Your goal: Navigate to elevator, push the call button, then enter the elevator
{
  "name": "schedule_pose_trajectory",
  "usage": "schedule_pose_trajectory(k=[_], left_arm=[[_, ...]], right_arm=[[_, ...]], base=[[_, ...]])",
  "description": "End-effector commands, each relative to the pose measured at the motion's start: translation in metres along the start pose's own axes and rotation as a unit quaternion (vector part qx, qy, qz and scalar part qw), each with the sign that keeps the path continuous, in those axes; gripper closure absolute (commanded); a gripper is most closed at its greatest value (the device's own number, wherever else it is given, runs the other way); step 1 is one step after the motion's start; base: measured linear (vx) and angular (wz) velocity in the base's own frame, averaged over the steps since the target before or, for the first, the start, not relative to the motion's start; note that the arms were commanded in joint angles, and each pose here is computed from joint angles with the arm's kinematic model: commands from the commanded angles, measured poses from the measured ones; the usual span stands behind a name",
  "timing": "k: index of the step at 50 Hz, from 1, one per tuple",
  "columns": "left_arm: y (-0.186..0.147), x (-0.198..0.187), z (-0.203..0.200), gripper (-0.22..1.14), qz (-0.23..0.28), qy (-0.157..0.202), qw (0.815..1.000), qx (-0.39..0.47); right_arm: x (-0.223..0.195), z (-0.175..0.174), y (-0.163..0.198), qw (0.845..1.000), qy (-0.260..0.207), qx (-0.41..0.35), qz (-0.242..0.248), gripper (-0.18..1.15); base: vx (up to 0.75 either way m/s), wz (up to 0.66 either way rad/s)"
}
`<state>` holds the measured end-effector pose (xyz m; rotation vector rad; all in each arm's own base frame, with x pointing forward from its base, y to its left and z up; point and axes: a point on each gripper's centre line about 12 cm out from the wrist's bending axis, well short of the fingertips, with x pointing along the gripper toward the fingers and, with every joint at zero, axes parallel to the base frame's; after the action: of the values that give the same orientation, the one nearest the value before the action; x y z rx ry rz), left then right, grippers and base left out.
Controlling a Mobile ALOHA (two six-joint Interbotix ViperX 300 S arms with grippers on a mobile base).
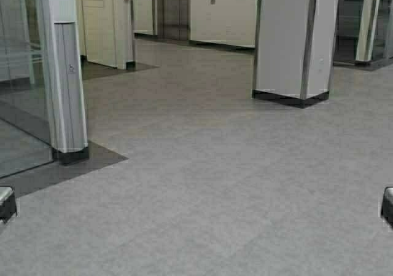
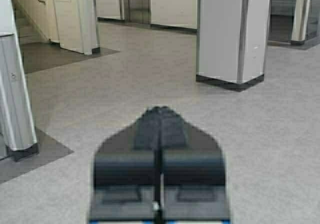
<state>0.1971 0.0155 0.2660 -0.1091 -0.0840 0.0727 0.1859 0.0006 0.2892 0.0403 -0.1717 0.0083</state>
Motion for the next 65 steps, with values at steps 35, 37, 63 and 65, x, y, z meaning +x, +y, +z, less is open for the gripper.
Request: schedule_pose_trajectory(k=[35,37,63,65], left_arm=[[-0.001,0.001,0.010,0.89,-0.002,-0.018,1.000,-0.002],[-0.001,0.001,0.010,0.89,-0.002,-0.018,1.000,-0.002],[-0.001,-0.001,0.006,0.89,-0.001,-0.014,1.000,0.001],[-0.001,-0.002,0.007,0.89,-0.002,-0.018,1.000,0.000]], right_arm=[[0.007,0.005,0.000,1.000,-0.001,0.002,0.001,0.93],[0.007,0.004,0.000,1.000,0.002,0.001,0.001,0.93],[0.014,-0.005,0.000,1.000,0.023,0.002,0.000,0.93],[0.015,-0.005,0.000,1.000,0.023,0.002,0.000,0.93]], base=[[0.69,-0.13],[0.70,-0.04],[0.74,-0.08],[0.74,-0.18]])
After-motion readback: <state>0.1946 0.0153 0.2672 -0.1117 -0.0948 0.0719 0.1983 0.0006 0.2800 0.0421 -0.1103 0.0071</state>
